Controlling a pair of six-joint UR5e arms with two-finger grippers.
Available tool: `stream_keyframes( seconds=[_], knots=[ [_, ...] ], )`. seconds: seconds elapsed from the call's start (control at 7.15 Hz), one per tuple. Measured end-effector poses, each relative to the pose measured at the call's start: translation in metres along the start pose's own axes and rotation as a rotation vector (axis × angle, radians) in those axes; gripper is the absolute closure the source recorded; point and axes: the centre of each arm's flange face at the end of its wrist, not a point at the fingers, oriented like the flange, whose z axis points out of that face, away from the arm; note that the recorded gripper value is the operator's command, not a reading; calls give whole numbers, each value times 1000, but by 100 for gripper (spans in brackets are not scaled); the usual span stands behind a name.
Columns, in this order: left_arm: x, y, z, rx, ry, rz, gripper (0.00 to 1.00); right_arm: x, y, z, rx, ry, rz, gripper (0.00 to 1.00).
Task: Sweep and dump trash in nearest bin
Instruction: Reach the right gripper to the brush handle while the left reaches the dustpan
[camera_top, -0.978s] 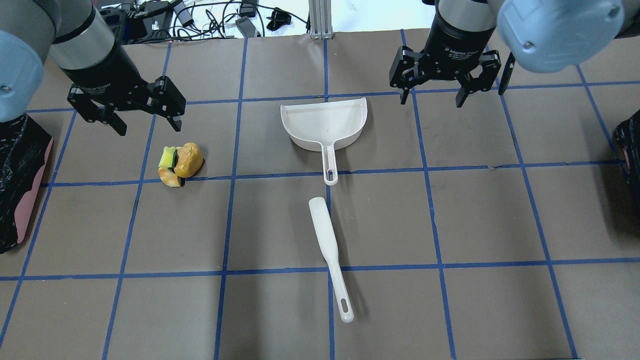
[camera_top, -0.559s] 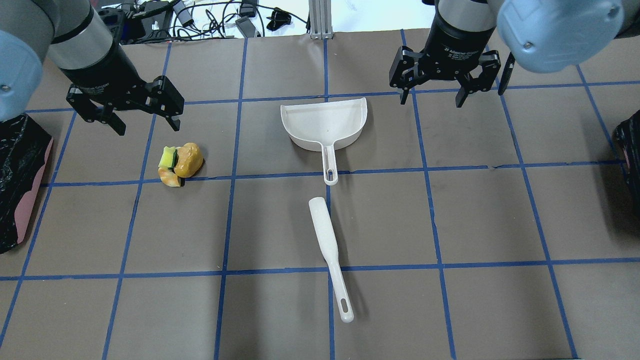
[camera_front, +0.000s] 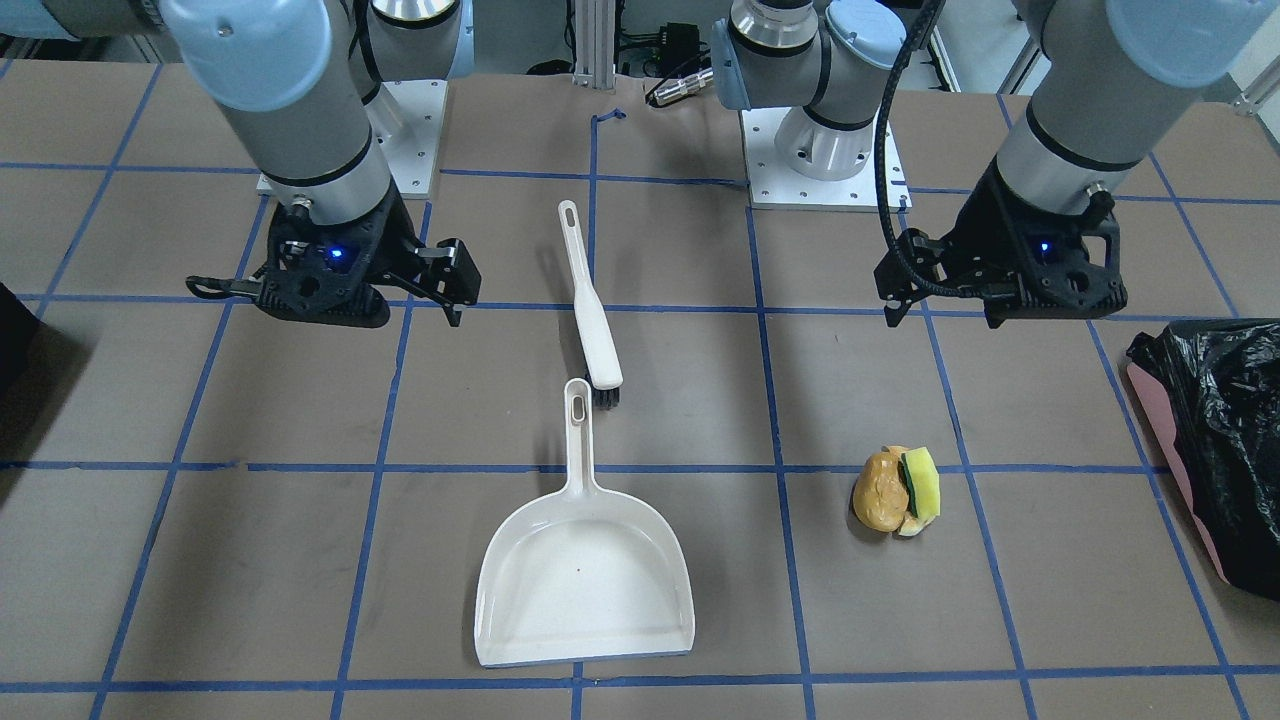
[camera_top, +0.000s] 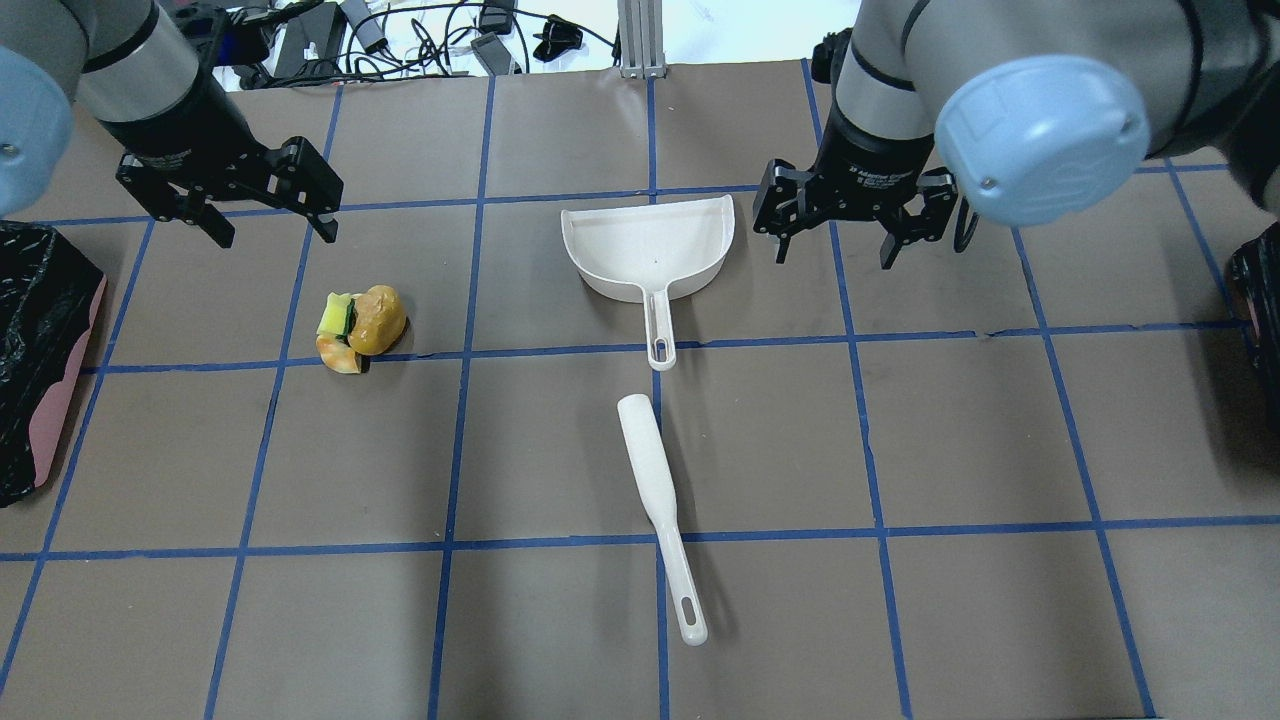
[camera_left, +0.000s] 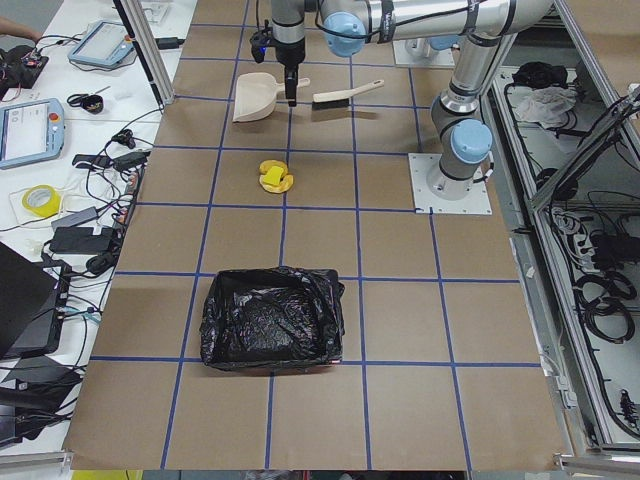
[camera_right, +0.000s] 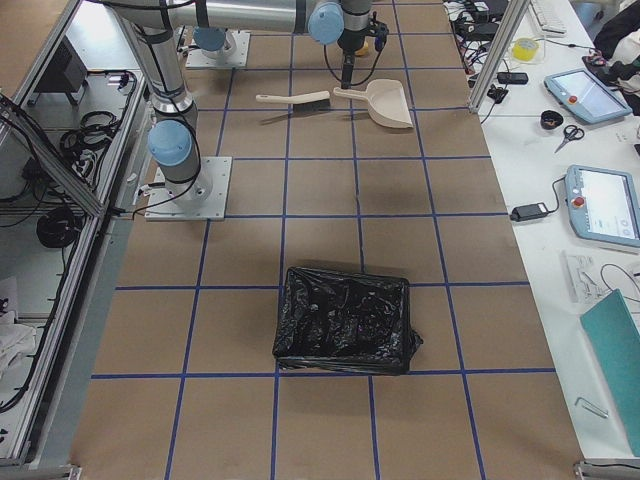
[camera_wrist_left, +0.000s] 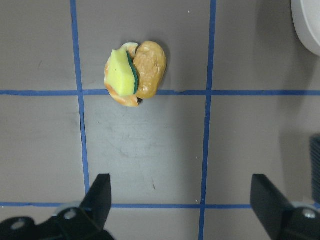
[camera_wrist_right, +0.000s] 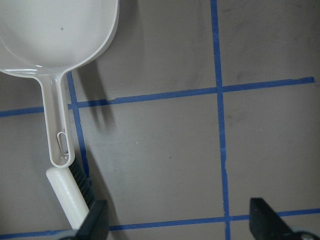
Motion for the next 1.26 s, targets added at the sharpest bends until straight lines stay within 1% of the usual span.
stream_keyframes(
  seconds=[0.14,0.28,0.42,0.56,0.7,0.84,0.98,1.26],
  knots=[
    [-2,-18,10,19,0,-1,0,-21,15,15,2,-1,29,0],
    [-2,-38,15,30,1,1,0,-44,33,25,-5,3,9,0],
    [3,-59,17,38,5,3,0,-60,48,30,-17,7,-33,0],
    [17,-77,21,42,10,0,0,-74,65,42,-41,14,-87,0],
    [40,-91,29,44,15,-7,0,-89,89,62,-69,39,-151,0],
    [71,-101,41,43,19,-11,0,-99,113,85,-89,75,-210,0],
    [101,-106,56,36,25,-16,0,-102,133,106,-109,105,-246,0],
    [162,-106,87,26,49,-26,0,-103,162,137,-152,131,-288,3]
  ],
)
